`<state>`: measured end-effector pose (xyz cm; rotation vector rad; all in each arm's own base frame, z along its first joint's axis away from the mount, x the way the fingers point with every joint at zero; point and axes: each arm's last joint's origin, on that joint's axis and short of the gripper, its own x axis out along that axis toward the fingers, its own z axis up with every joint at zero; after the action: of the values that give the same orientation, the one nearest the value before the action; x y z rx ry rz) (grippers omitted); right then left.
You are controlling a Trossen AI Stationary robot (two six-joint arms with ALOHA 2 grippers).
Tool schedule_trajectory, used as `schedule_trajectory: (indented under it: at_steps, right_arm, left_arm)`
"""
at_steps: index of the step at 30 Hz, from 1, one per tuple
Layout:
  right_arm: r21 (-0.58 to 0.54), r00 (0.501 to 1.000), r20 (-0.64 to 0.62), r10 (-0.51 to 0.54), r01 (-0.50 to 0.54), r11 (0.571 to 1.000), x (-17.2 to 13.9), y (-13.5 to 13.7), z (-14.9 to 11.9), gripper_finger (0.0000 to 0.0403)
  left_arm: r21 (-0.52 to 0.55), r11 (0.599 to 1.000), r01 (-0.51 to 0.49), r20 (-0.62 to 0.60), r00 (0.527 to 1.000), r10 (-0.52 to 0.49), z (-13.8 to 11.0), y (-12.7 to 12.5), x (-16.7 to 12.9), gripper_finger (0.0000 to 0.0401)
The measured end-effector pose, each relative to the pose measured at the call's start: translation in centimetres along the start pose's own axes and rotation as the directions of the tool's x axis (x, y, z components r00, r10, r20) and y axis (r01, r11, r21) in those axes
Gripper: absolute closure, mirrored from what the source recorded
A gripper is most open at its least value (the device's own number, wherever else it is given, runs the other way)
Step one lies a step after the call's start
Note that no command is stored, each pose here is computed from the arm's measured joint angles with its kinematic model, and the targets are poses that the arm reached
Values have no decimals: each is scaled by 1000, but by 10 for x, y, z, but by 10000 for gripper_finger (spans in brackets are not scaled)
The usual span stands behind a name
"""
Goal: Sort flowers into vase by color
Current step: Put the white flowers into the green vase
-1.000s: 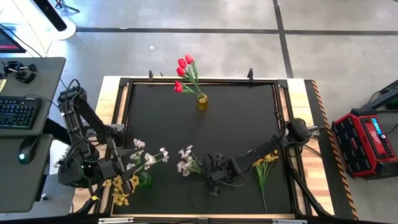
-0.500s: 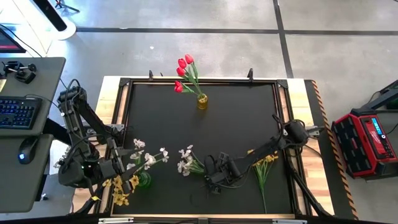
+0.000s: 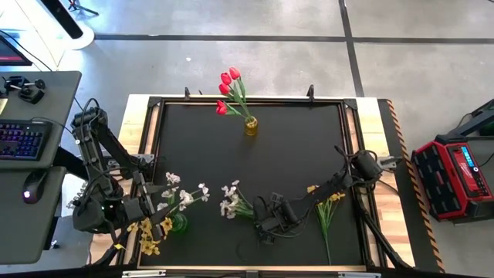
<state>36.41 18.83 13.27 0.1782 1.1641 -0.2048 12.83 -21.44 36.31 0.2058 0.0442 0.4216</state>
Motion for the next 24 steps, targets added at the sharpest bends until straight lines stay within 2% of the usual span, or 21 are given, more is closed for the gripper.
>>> schedule_trajectory:
  at_steps: [3,7,11,14,16,18,20,24]
  right_arm:
    - [-13,998,41,-37,38,999,1,-1,1,390]
    - [-11,985,103,-140,142,990,-3,-7,3,393]
    - [21,956,209,-208,208,978,-23,-18,6,399]
    - [71,940,282,-191,178,981,-34,-34,-2,400]
    - [88,920,368,-135,110,990,-41,-43,-8,400]
    - [90,873,485,-49,6,996,-53,-51,-13,401]
    - [49,804,592,51,-99,994,-62,-58,-17,401]
    - [-44,612,770,180,-230,972,-83,-73,-19,402]
  left_arm:
    - [-5,1000,3,1,1000,-3,0,0,-1,231]
    - [-8,1000,17,4,1000,-17,0,0,-4,231]
    - [-28,999,41,9,999,-41,0,-1,-10,231]
    - [-31,998,63,13,998,-63,0,-1,-16,231]
    - [-8,997,79,17,997,-79,0,-2,-20,231]
    - [22,995,94,20,995,-94,-1,-2,-24,231]
    - [27,992,122,28,992,-123,0,0,-25,231]
    - [-34,959,283,100,955,-279,14,20,-11,242]
